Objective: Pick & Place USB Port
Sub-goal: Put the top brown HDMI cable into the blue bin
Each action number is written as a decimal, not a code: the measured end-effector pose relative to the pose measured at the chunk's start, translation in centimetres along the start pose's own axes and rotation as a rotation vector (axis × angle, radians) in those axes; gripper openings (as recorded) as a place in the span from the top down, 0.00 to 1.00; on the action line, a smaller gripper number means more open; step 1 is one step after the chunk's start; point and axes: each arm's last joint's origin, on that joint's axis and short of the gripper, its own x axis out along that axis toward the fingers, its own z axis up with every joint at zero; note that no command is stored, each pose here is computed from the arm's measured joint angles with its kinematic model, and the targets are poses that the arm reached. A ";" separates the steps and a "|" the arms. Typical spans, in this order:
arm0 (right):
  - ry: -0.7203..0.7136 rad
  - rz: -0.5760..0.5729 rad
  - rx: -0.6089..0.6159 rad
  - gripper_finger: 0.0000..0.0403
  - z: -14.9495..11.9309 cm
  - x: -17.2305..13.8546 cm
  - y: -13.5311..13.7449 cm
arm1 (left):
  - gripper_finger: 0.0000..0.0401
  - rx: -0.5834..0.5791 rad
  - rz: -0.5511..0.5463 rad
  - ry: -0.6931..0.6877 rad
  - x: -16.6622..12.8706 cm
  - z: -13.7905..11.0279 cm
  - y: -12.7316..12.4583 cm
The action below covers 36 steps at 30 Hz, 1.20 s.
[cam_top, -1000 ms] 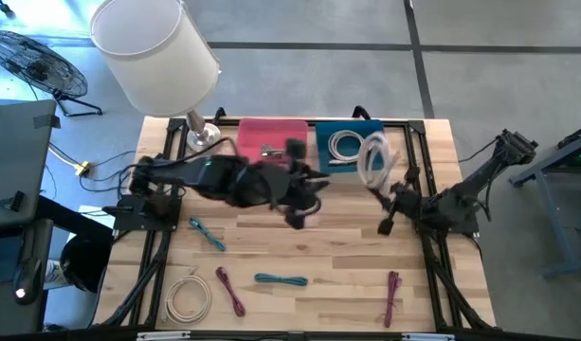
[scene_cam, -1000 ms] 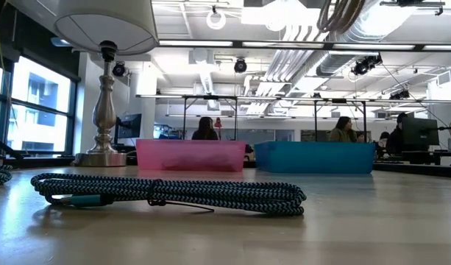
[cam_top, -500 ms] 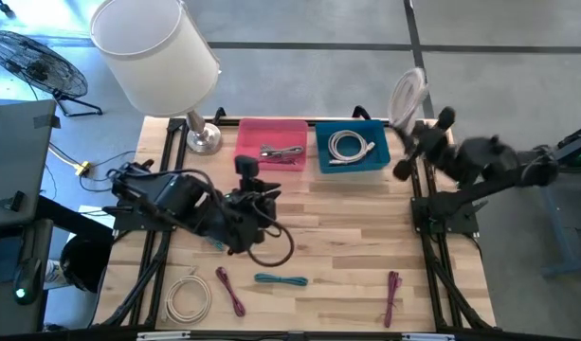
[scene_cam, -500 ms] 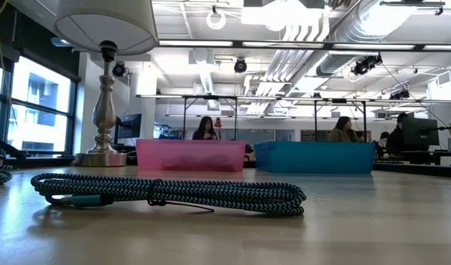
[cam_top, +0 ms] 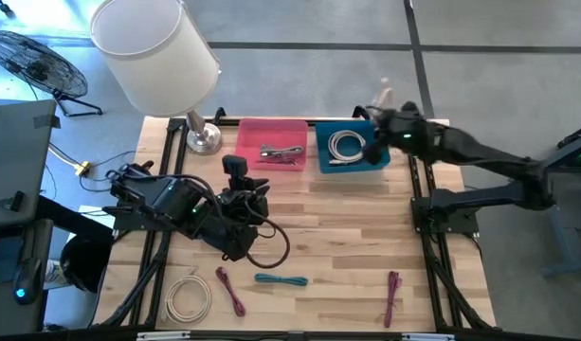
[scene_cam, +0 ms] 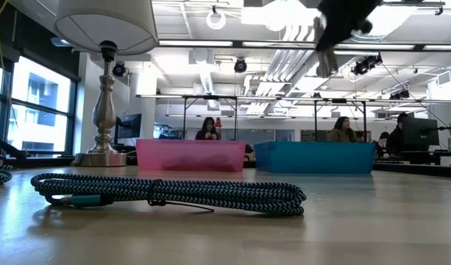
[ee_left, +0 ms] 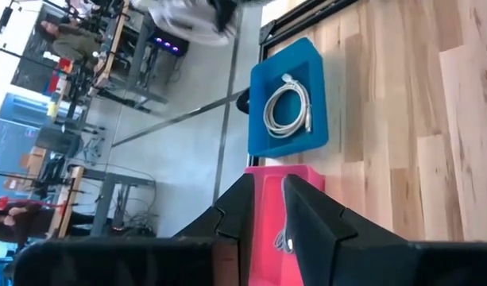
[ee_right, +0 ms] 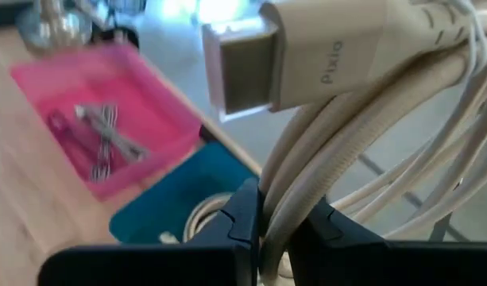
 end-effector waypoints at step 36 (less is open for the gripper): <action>0.337 0.297 0.037 0.83 -10.6 9.9 3.2 | 0.83 0.046 0.026 0.052 1.4 -0.4 -2.0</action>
